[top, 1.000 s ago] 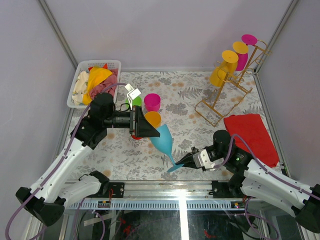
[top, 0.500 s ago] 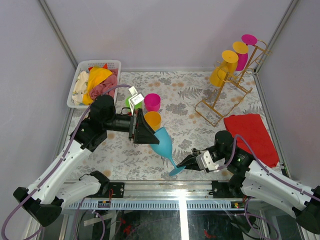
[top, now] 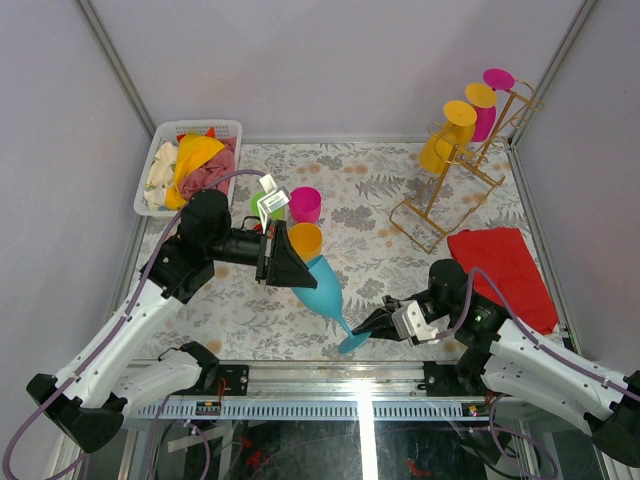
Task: Take the wine glass off the wine glass rack
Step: Place the wine glass at the center of the board.
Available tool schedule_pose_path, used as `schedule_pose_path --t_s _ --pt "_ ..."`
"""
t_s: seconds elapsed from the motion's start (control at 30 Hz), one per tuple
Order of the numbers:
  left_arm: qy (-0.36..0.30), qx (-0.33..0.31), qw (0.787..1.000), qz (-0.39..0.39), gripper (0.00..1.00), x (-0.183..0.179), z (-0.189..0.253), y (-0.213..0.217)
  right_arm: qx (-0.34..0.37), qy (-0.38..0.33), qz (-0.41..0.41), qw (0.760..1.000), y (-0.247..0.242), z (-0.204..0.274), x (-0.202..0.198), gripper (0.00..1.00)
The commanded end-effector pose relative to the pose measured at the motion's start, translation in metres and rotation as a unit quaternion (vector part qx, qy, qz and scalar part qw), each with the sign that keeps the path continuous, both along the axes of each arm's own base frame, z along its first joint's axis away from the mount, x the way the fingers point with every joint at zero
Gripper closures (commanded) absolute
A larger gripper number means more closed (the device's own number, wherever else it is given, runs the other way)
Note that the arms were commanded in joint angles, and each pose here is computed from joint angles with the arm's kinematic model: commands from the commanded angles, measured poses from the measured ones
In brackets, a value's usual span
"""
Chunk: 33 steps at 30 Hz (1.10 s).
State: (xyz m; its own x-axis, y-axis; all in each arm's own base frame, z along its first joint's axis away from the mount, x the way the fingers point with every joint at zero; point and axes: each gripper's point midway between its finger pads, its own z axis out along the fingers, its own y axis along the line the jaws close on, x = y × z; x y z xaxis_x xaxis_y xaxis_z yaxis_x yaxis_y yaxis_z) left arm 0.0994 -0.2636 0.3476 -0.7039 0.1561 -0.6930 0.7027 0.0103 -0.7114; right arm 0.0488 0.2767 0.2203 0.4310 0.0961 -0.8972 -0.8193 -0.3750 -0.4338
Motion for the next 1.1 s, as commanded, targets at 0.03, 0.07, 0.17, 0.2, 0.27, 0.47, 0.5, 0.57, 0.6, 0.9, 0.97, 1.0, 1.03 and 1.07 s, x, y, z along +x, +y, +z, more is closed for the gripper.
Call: schedule_pose_path --t_s 0.03,0.07,0.17,0.2,0.27,0.47,0.5,0.57,0.6,0.9,0.97,1.0,1.03,1.07 --pt "-0.017 -0.016 0.999 -0.027 1.0 -0.013 0.012 0.002 0.022 -0.023 -0.057 0.998 0.008 0.024 0.025 1.0" --pt "-0.015 -0.015 0.999 -0.027 1.0 -0.013 0.011 0.001 0.021 -0.021 -0.057 0.998 0.008 0.024 0.025 1.0" --pt "-0.014 -0.014 0.999 -0.027 1.0 -0.012 0.011 0.0 0.02 -0.02 -0.061 0.998 0.008 0.024 0.026 1.0" --pt "-0.014 -0.014 0.999 -0.027 1.0 -0.011 0.011 0.0 0.021 -0.02 -0.063 0.998 0.008 0.024 0.026 0.99" --pt "-0.016 -0.015 0.999 -0.027 1.0 -0.011 0.012 0.0 0.02 -0.02 -0.067 0.997 0.008 0.023 0.027 0.96" --pt "-0.017 -0.005 1.0 -0.013 1.0 -0.006 0.01 -0.001 0.015 -0.012 -0.071 0.997 0.009 0.024 0.029 0.88" --pt "-0.015 -0.001 1.0 -0.012 1.0 -0.005 0.008 -0.001 0.011 -0.009 -0.07 0.997 0.008 0.023 0.029 0.88" --pt "-0.015 0.001 1.0 -0.013 1.0 -0.005 0.008 -0.001 0.006 -0.009 -0.071 0.997 0.008 0.021 0.029 0.87" --pt "-0.016 0.0 1.0 -0.014 1.0 -0.006 0.008 0.0 0.004 -0.009 -0.072 0.997 0.008 0.021 0.029 0.86" --pt "-0.036 0.014 0.999 0.0 1.0 -0.004 0.011 0.003 0.01 -0.015 -0.084 0.996 0.002 0.021 0.028 0.44" --pt "-0.034 0.031 0.999 0.017 1.0 0.003 0.003 0.003 0.015 -0.019 -0.095 0.995 0.0 0.023 0.029 0.35" --pt "-0.033 0.036 0.999 0.021 1.0 0.004 0.0 0.003 0.018 -0.022 -0.101 0.994 -0.002 0.024 0.029 0.33" --pt "-0.031 0.041 0.998 0.027 1.0 0.006 -0.002 0.003 0.018 -0.023 -0.108 0.994 -0.004 0.024 0.031 0.31" --pt "-0.03 0.045 0.998 0.034 1.0 0.008 -0.004 0.003 0.018 -0.024 -0.117 0.993 -0.005 0.024 0.032 0.29"
